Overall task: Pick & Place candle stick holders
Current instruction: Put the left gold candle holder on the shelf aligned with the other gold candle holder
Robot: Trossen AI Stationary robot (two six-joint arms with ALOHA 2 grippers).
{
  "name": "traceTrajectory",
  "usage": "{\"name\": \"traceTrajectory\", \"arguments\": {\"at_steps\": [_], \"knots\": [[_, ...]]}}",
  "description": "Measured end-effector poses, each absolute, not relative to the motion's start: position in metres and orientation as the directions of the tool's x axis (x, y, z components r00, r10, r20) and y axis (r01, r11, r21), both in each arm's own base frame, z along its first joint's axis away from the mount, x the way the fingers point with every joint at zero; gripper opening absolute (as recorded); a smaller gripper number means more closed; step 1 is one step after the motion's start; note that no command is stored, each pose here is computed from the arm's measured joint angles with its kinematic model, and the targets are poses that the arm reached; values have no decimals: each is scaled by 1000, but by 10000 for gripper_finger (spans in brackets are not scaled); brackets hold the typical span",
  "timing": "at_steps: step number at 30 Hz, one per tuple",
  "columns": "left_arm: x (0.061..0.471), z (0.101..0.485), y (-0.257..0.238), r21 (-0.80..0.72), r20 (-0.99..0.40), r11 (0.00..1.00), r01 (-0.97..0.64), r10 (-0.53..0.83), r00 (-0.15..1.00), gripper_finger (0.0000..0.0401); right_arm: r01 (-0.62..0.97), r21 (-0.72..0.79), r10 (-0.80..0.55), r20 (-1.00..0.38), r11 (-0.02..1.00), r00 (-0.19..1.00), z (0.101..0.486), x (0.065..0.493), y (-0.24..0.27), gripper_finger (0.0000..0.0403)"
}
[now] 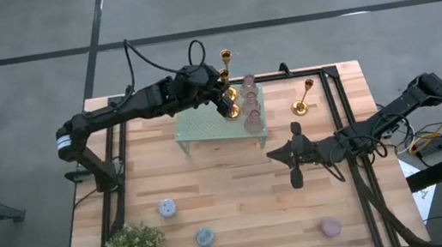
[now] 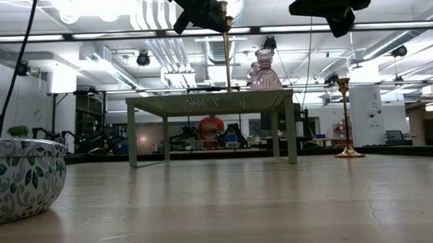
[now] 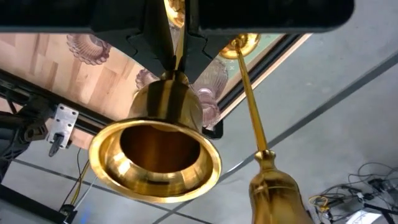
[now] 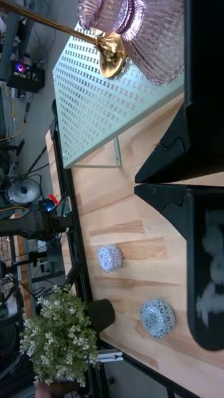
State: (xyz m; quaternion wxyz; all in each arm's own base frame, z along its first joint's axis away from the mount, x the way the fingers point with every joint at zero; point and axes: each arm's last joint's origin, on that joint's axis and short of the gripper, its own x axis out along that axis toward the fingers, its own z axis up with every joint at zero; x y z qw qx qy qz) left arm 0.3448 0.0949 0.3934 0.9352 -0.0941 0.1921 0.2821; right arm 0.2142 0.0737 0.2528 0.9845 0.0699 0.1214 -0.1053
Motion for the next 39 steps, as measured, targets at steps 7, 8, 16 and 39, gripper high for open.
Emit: {"name": "traceTrajectory", "arguments": {"at_steps": [7,8,16,39], "knots": [[347,391,96,-66,-416,822,-565,492,765,26,224,112,-190,-254,968,948,253,214,74,8],[347,391,96,-67,-417,823,-563,490,766,26,224,112,-190,-253,968,948,253,214,74,8],[347,391,96,-74,-421,829,-555,479,771,26,224,112,-190,-254,968,948,253,214,74,8],[347,387,95,-66,-451,848,-525,444,774,54,224,112,-190,-253,968,948,253,214,74,8]]}}
